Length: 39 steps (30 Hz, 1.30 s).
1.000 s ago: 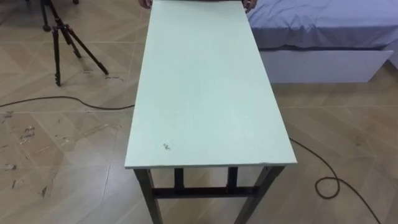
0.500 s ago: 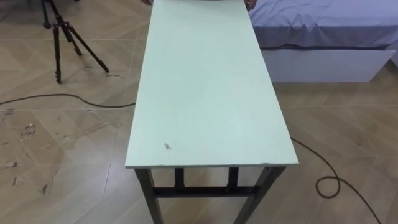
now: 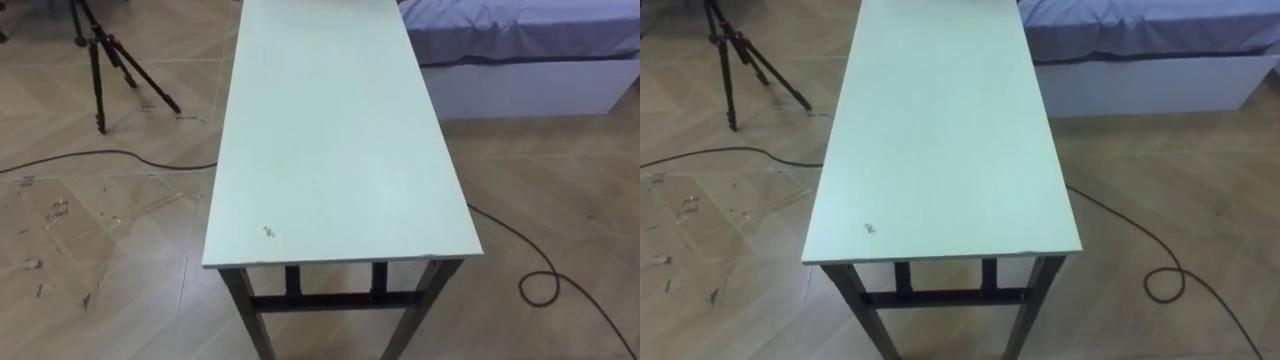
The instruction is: Move table with human
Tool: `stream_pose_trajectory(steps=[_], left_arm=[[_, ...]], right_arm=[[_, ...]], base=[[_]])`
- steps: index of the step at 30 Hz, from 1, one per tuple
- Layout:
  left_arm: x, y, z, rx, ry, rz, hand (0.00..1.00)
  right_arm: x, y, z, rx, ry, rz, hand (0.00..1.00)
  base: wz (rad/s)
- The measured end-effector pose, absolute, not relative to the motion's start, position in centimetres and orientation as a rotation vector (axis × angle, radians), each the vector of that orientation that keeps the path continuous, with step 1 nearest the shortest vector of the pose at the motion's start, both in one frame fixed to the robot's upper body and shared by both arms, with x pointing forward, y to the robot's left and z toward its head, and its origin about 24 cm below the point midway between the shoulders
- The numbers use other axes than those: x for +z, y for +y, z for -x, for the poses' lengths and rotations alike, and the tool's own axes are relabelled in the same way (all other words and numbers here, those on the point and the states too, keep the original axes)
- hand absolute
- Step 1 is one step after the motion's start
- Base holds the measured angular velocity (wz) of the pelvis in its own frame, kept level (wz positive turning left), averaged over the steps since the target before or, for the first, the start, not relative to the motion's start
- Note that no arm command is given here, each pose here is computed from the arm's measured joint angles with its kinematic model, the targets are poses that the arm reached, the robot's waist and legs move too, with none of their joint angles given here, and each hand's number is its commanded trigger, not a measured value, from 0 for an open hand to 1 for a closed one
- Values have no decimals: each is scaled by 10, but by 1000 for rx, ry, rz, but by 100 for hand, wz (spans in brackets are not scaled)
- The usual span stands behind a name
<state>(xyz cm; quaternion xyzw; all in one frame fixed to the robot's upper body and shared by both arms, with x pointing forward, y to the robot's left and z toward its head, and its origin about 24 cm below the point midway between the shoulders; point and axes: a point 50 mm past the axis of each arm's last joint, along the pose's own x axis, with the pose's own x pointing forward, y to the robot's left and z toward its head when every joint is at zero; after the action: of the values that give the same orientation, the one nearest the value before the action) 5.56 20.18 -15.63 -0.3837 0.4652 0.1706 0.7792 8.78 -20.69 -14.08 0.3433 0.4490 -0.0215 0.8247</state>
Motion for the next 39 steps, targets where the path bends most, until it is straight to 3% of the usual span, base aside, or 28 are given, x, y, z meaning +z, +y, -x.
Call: stream_pose_trajectory(steps=[5,8,11,22,39], left_arm=[[-146,197,-68,293,933,888,0],[-128,176,-92,190,791,1059,0],[-113,156,-109,53,719,1141,0],[-84,130,-130,-171,655,1201,0],[-65,138,-150,-145,607,1225,0]], right_arm=[[-125,-180,-103,107,852,-813,0],[-113,-167,-107,185,779,-892,0],[-107,-160,-111,250,758,-913,0],[-91,-147,-127,384,689,-946,0],[-88,-147,-131,395,687,-983,0]], base=[[0],[0],[0],[-5],[0]])
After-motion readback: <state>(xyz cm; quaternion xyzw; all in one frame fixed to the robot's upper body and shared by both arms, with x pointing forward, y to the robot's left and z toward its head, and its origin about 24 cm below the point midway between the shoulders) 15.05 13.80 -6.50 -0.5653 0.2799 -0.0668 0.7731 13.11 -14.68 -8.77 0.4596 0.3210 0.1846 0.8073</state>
